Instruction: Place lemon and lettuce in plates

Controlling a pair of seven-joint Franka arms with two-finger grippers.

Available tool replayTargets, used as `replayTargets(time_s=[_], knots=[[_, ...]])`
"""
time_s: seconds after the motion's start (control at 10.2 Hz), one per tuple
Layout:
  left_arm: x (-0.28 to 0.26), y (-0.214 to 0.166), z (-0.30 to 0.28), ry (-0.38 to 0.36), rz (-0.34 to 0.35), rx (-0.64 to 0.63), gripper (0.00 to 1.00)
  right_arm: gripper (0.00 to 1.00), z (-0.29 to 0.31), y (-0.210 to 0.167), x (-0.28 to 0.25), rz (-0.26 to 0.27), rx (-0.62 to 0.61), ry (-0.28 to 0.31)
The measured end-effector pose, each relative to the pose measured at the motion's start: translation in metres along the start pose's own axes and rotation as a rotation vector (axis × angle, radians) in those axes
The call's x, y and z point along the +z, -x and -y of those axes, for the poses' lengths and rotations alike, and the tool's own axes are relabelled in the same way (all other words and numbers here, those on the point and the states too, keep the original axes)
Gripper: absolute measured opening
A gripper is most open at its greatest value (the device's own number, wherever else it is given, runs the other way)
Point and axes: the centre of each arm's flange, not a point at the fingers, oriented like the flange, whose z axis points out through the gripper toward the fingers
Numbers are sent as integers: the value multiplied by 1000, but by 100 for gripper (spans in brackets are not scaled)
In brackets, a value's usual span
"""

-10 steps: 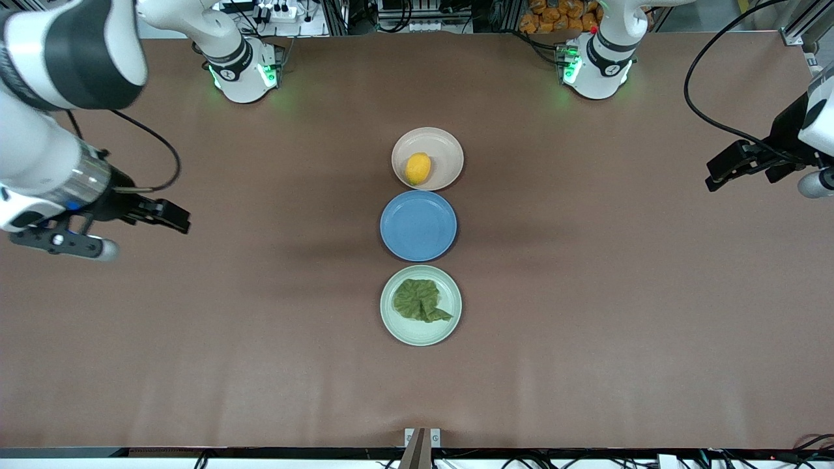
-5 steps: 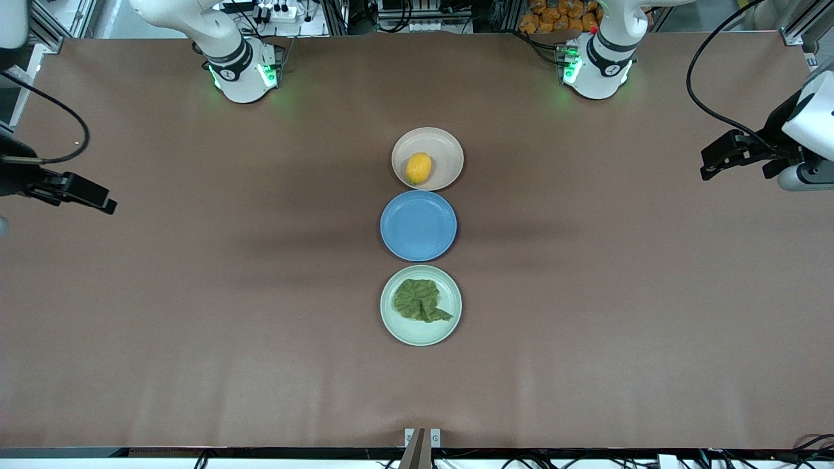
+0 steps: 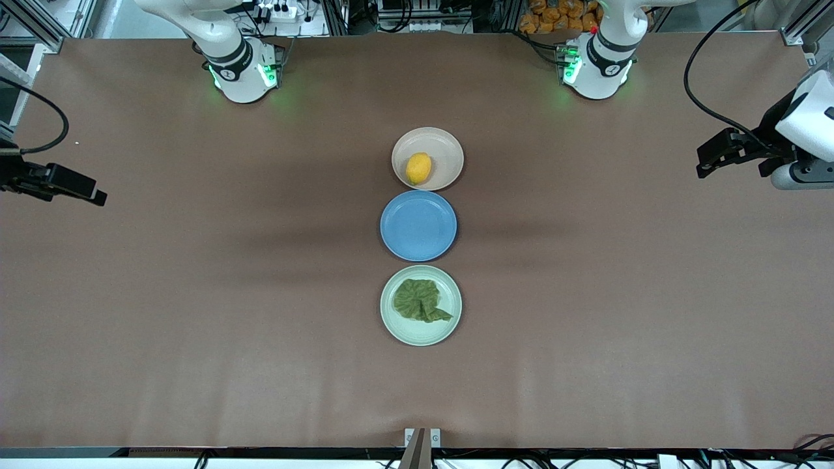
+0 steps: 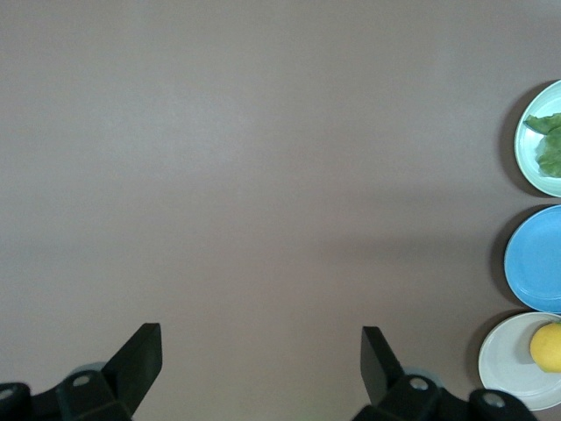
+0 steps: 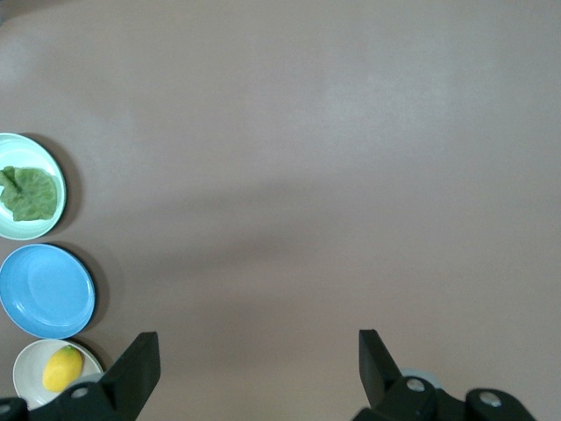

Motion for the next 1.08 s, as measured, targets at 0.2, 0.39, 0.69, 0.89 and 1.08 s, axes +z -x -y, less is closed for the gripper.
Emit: replayTargets(time_s=[0.2, 0.39, 0.69, 0.89, 1.08], knots=[[0, 0, -3, 0, 0, 6, 100, 100, -3, 3, -6, -9, -5, -8], [0, 0, -3, 0, 0, 6, 100, 100, -4, 5, -10, -18, -5, -6], [0, 1, -5, 8, 1, 9, 100, 100, -2, 18, -24, -44, -10, 37], [-1, 1, -9, 10, 0, 16, 100, 100, -3, 26, -20, -32, -7, 50], [-2, 1, -4, 10, -1, 8, 100, 100, -9, 27, -12, -15, 3, 55]])
